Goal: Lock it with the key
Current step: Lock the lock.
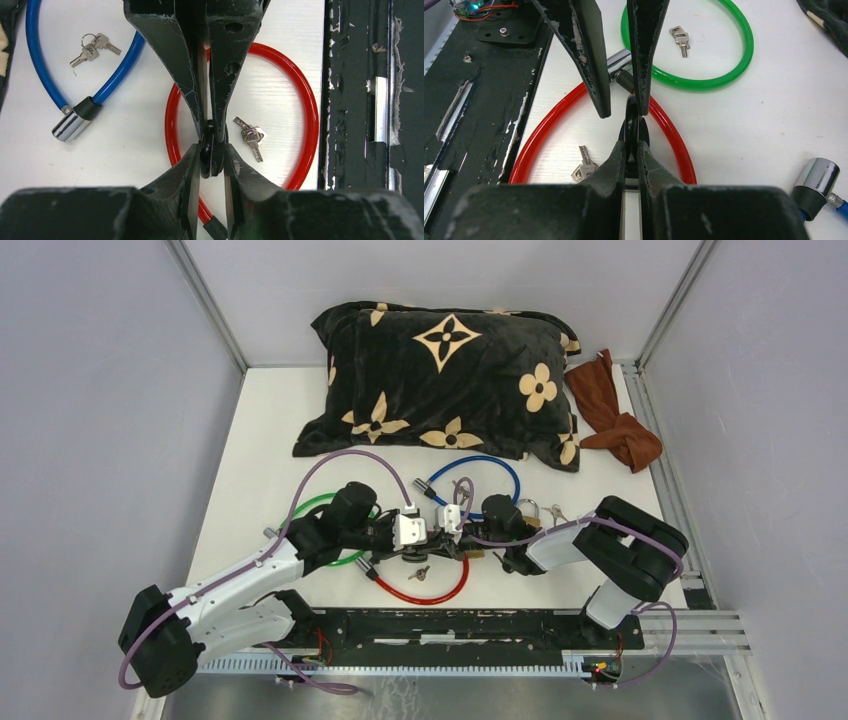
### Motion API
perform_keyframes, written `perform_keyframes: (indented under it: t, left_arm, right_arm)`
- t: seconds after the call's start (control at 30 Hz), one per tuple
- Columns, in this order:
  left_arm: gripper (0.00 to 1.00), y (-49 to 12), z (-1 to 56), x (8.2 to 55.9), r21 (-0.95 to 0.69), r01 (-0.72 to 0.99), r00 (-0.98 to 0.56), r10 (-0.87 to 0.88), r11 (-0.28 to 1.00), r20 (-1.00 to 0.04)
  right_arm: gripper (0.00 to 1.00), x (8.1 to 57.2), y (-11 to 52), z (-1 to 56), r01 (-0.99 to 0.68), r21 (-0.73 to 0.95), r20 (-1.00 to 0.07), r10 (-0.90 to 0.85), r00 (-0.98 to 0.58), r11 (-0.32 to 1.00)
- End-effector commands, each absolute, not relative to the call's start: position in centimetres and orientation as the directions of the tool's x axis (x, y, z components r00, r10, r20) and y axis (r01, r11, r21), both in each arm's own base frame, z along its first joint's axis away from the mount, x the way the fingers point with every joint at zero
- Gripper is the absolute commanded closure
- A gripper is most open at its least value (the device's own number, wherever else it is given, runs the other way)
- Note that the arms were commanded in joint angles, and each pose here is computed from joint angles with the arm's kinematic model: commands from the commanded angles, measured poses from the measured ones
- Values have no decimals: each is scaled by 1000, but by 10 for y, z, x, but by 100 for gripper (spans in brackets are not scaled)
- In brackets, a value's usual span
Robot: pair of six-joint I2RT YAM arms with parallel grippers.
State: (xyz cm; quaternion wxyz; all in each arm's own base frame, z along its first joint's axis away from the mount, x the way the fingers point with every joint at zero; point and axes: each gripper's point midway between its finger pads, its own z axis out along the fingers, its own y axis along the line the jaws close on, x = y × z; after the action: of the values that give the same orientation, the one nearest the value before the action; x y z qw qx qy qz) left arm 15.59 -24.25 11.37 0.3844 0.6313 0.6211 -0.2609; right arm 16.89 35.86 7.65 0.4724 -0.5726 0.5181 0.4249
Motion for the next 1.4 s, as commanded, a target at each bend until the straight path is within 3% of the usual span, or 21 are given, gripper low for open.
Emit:
perform_keyframes:
  t: [0.0,0.3,0.5,0.63,0.87,1.0,1.1,1.37]
  left_arm:
    - [72,-242,113,158,157,985,81,590,79,-804]
    - [72,-236,97,166,208,976,121,630,66,-767]
    - [91,-236,94,168,218,974,132,634,59,-762]
    - [98,-237,87,167,211,976,134,630,49,-765]
    - [98,-239,69,158,162,987,111,629,24,-770]
    - [98,-235,58,136,32,999,23,647,3,-762]
    - [98,-233,52,145,50,997,-3,656,63,-755]
    - [98,-252,70,134,24,1000,23,620,-6,-785]
  right_arm:
    - [97,171,354,76,-993,-118,-972,-207,115,3]
    - [97,169,355,78,-993,-116,-973,-200,116,-10]
    - [97,168,353,76,-994,-112,-972,-205,113,-15]
    - [97,167,354,77,-993,-114,-973,-201,115,-16]
    - [97,168,352,77,-993,-121,-971,-206,120,-10]
    - [97,169,350,76,-992,-126,-968,-218,124,-5]
    - [97,168,350,77,-992,-125,-969,-212,125,-11]
    - [97,168,333,77,-990,-130,-962,-250,113,53]
